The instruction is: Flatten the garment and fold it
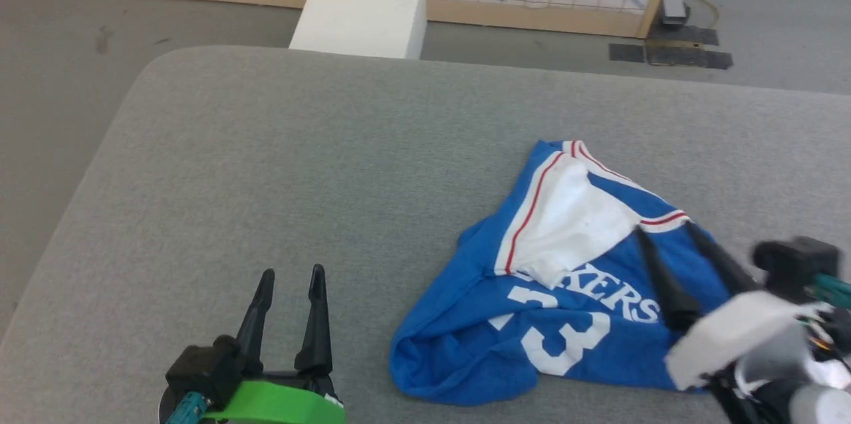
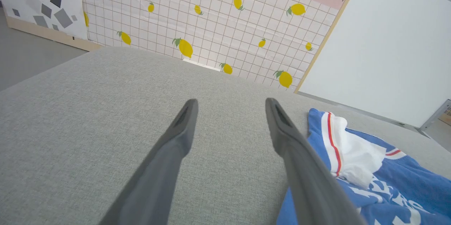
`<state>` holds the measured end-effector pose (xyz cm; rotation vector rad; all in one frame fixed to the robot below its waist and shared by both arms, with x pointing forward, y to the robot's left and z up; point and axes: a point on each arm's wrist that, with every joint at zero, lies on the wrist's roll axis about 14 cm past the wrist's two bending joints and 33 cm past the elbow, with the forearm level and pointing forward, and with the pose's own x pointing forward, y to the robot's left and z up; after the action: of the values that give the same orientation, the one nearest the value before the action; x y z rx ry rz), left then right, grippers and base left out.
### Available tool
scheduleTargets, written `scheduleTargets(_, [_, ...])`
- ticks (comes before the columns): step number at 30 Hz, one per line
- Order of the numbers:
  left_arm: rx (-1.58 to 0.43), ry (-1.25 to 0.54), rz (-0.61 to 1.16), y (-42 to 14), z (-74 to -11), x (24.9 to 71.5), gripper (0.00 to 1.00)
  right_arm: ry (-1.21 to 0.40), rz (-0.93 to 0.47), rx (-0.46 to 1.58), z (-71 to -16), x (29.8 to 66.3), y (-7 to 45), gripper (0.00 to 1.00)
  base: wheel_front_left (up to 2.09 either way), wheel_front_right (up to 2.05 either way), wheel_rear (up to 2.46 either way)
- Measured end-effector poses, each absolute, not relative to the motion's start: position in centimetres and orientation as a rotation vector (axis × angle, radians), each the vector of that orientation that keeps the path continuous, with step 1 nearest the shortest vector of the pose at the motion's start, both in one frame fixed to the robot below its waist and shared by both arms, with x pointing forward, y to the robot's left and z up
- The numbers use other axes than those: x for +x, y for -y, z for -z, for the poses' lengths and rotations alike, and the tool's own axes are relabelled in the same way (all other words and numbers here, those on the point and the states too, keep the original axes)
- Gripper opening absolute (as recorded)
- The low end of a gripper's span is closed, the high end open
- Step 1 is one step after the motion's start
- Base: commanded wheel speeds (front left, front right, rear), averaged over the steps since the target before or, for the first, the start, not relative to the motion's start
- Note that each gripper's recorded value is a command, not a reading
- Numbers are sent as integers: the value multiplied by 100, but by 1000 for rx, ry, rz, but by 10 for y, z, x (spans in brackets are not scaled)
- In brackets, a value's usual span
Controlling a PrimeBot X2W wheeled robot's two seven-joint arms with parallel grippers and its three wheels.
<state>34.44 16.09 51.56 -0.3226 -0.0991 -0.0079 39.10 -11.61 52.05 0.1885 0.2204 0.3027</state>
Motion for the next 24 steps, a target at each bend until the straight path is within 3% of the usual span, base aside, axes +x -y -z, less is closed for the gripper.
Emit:
scheduleTargets(8, [-322, 94, 71, -143, -516, 347, 100, -31, -19, 135, -525, 360, 201, 100, 0, 0, 0])
scheduleTargets(15, [-304, 58, 91, -136, -506, 344, 100, -73, 77, 213, -484, 325, 224, 100, 0, 0, 0])
scheduleTargets(24, [-211, 79, 191, -119, -511, 355, 100, -66, 111, 228, -477, 326, 232, 100, 0, 0, 0])
